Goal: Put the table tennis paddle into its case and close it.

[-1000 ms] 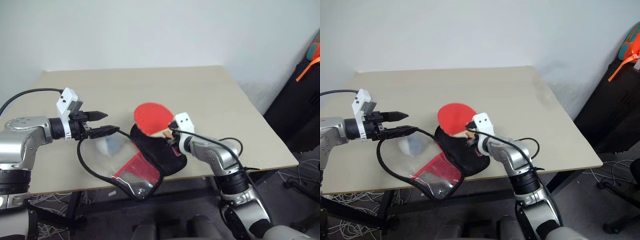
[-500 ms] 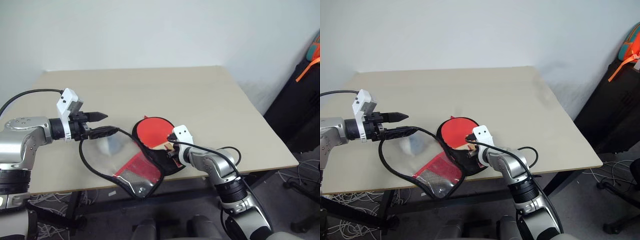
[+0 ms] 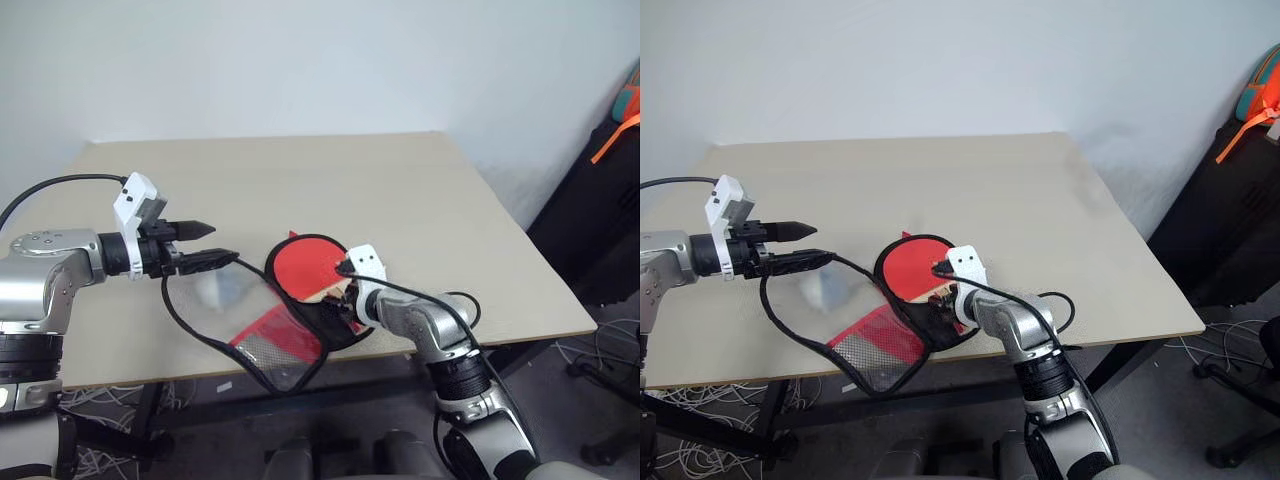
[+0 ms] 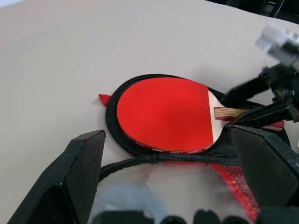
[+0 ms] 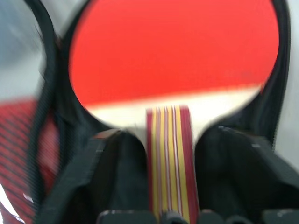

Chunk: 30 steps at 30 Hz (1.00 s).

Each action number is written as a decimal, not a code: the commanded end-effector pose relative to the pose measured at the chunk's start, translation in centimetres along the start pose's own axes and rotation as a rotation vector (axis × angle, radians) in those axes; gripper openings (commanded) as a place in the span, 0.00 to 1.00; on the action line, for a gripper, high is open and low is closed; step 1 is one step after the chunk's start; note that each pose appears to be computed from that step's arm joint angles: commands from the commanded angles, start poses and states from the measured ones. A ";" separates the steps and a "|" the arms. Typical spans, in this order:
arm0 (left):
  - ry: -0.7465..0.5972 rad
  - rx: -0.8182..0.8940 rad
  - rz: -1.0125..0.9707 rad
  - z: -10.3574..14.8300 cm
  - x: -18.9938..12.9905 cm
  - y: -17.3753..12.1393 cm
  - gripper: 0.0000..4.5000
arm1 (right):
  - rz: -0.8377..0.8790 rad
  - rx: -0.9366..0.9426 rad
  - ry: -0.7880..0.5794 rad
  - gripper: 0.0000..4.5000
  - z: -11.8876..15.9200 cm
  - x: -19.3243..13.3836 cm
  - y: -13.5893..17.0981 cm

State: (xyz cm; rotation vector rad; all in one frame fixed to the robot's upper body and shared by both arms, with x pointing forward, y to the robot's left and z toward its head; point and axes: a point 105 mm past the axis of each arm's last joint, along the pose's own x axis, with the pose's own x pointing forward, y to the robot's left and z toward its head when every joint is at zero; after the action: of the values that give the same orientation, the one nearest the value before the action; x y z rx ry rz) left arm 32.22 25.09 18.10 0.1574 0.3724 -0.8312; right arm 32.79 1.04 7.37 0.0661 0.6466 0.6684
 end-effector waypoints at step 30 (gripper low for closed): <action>-0.050 -0.382 0.191 -9.1 -6.0 -1.0 0.00 | 0.028 -0.395 -0.241 1.00 8.1 -12.9 -9.0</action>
State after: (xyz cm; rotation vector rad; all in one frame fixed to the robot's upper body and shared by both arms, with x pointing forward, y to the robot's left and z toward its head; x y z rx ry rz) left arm 25.10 33.39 10.28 -0.1976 0.4963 -0.4690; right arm 34.59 -12.94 16.44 -0.1779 0.3476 0.7793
